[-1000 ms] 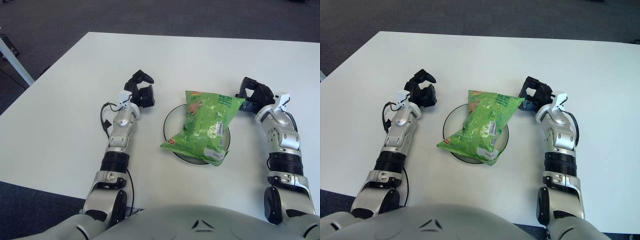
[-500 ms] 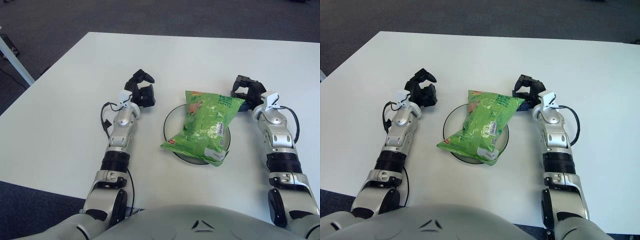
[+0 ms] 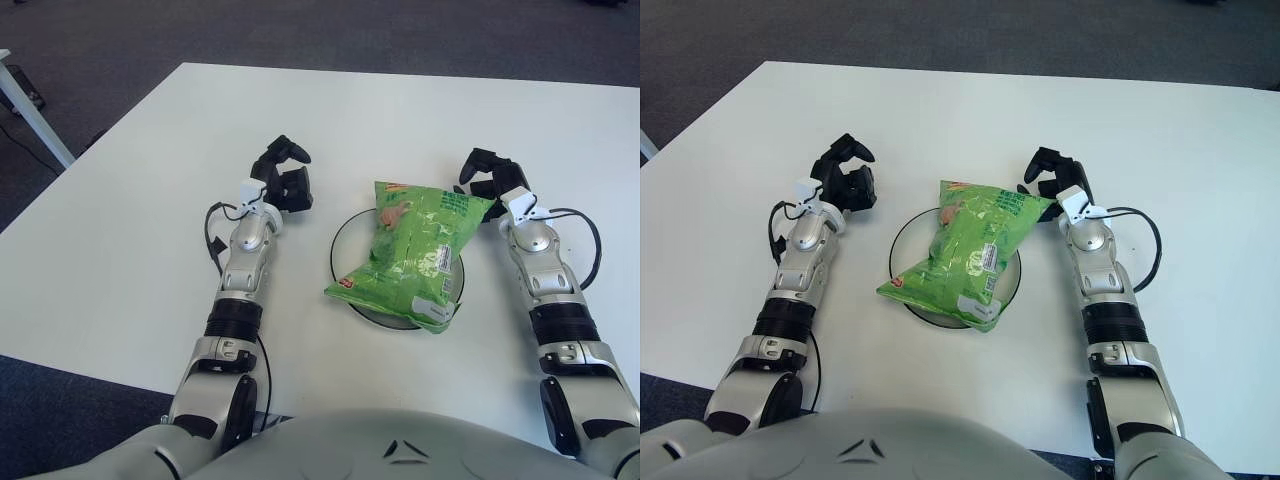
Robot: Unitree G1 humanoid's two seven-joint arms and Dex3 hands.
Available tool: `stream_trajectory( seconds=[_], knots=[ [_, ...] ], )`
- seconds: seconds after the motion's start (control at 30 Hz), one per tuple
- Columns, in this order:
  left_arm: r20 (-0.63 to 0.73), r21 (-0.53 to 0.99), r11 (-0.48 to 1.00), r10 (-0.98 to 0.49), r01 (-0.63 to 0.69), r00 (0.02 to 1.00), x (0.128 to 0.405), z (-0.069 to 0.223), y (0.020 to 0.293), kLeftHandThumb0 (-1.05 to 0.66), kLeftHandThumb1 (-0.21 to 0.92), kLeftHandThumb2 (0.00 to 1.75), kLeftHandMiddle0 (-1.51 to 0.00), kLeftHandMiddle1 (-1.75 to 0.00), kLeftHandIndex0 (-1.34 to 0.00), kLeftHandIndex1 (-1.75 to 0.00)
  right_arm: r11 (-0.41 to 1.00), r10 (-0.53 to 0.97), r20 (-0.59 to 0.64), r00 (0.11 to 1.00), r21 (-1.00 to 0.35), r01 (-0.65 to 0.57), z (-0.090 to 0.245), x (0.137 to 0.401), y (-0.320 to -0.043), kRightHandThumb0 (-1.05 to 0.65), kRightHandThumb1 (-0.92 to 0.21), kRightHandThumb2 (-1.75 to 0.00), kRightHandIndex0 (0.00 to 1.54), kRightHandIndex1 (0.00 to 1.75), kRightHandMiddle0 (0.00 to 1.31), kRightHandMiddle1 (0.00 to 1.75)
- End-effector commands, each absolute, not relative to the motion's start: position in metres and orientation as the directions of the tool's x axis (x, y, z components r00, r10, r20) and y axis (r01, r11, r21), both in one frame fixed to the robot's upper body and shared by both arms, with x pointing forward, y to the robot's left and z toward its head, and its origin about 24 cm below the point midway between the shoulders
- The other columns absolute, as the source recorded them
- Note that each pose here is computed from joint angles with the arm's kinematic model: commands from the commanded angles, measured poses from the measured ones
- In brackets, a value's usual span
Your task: Put the snack into the plate.
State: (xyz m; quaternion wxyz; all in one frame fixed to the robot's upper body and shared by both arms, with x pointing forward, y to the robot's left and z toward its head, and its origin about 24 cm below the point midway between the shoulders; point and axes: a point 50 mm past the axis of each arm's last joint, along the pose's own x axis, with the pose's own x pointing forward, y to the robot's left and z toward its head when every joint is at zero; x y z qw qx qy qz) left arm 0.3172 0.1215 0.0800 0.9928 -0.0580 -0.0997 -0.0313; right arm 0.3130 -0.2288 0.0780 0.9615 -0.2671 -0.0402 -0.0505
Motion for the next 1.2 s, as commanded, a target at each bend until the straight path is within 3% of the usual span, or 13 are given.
stream_trajectory(
  seconds=[0.0,0.17,0.57,0.7,1.17],
  knots=[
    [0.127,-0.108,0.993,-0.023,0.037,0.992,0.311,0.058,0.126,-0.49,0.3,1.34,-1.31,-1.75,-0.63,-1.75,0.817,-0.125,0.067,0.99,-0.559,0.141,0.051,0.296,-0.23,-0.52,-0.22,-1.44,1.36,1.75,0.7,1.75],
    [0.13,-0.106,0.994,-0.027,0.041,0.991,0.314,0.059,0.126,-0.49,0.3,1.34,-1.3,-1.75,-0.63,-1.75,0.803,-0.129,0.191,0.973,-0.556,0.216,0.054,0.296,-0.228,-0.52,-0.23,-1.43,1.36,1.75,0.69,1.75],
    [0.137,-0.085,0.995,-0.035,0.047,0.99,0.317,0.058,0.126,-0.49,0.29,1.35,-1.31,-1.75,-0.63,-1.75,0.907,-0.147,0.241,0.959,-0.355,0.228,0.049,0.3,-0.233,-0.5,-0.29,-1.36,1.33,1.75,0.64,1.75],
    [0.135,-0.083,0.995,-0.045,0.057,0.99,0.316,0.057,0.128,-0.49,0.29,1.35,-1.31,-1.75,-0.63,-1.75,0.959,-0.154,0.196,0.968,-0.208,0.195,0.045,0.304,-0.237,-0.49,-0.3,-1.34,1.34,1.75,0.63,1.75],
    [0.133,-0.077,0.995,-0.057,0.068,0.989,0.314,0.057,0.132,-0.49,0.29,1.35,-1.31,-1.75,-0.64,-1.75,0.967,-0.251,0.103,0.962,0.076,0.244,0.039,0.307,-0.243,-0.47,-0.34,-1.29,1.35,1.75,0.6,1.75]
  ],
)
